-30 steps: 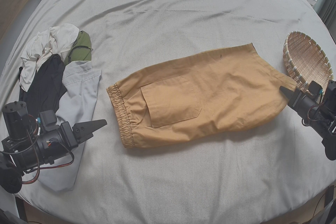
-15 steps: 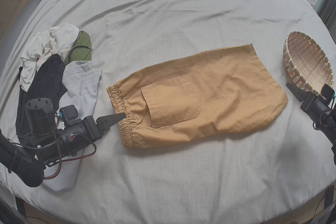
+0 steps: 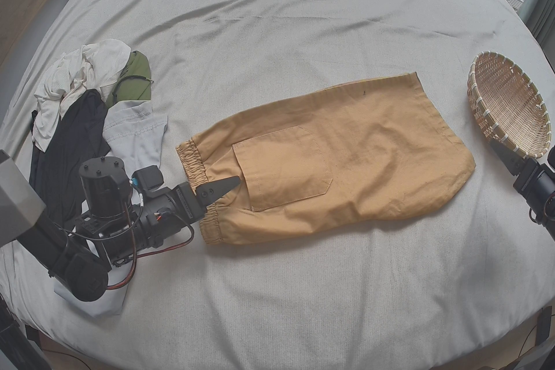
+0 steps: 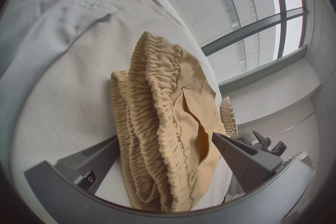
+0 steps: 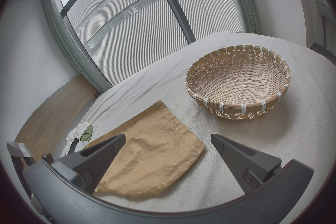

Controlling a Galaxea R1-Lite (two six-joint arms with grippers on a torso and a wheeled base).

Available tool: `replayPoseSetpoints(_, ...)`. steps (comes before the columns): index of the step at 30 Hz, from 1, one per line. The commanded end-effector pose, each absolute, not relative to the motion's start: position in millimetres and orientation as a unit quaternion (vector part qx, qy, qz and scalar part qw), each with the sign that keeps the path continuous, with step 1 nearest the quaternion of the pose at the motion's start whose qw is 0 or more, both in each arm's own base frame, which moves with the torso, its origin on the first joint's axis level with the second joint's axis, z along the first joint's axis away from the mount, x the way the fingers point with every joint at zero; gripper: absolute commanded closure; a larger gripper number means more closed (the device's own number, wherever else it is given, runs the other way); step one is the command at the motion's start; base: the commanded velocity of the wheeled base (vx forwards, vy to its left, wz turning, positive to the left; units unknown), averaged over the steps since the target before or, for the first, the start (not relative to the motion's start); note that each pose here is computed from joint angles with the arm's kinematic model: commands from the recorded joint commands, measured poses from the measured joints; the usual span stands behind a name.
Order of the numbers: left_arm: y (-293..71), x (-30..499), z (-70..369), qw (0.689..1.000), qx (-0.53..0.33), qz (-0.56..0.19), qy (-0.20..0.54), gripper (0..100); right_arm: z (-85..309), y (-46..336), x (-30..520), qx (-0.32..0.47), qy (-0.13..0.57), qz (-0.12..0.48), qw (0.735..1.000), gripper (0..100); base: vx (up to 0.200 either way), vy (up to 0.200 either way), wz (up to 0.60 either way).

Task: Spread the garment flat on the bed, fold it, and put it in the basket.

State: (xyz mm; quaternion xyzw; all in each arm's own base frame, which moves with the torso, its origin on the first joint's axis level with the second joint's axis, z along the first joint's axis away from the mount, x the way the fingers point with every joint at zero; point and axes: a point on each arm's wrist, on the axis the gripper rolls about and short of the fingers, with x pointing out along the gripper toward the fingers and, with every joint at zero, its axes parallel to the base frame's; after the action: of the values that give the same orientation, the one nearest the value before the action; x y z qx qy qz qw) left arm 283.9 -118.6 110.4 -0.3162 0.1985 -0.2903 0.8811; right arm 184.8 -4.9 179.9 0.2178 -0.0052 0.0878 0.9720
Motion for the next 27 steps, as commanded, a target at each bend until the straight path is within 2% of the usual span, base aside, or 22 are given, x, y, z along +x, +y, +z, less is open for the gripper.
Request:
replayPoseSetpoints(1, -122.9, 286.7, 107.7, 0.876, -0.325, -0.293, 0.201, 0, 177.9, -4.8, 182.2, 0.218, -0.003, 0.088, 0.972, 0, 0.0, 0.0, 0.0)
replayPoseSetpoints(2, -125.2, 286.1, 108.5, 0.873, -0.331, -0.295, 0.201, 0, 178.2, -4.8, 181.9, 0.218, -0.003, 0.088, 0.972, 0, 0.0, 0.0, 0.0)
replayPoseSetpoints(3, -126.5, 285.6, 109.0, 0.871, -0.337, -0.296, 0.202, 100, 177.8, -4.8, 181.7, 0.218, -0.003, 0.088, 0.972, 0, 0.0, 0.0, 0.0)
replayPoseSetpoints(12, -127.2, 277.8, 112.0, 0.868, -0.342, -0.299, 0.202, 100, 175.2, -4.7, 180.3, 0.219, 0.001, 0.087, 0.972, 0, 0.0, 0.0, 0.0)
replayPoseSetpoints(18, -106.6, 239.0, 135.4, 0.869, -0.346, -0.297, 0.191, 100, 169.2, -4.0, 178.4, 0.221, 0.015, 0.086, 0.971, 0, 0.0, 0.0, 0.0)
replayPoseSetpoints(27, -74.1, 196.9, 157.6, 0.874, -0.345, -0.251, 0.235, 100, 164.8, -3.0, 177.7, 0.223, 0.026, 0.089, 0.97, 0, 0.0, 0.0, 0.0)
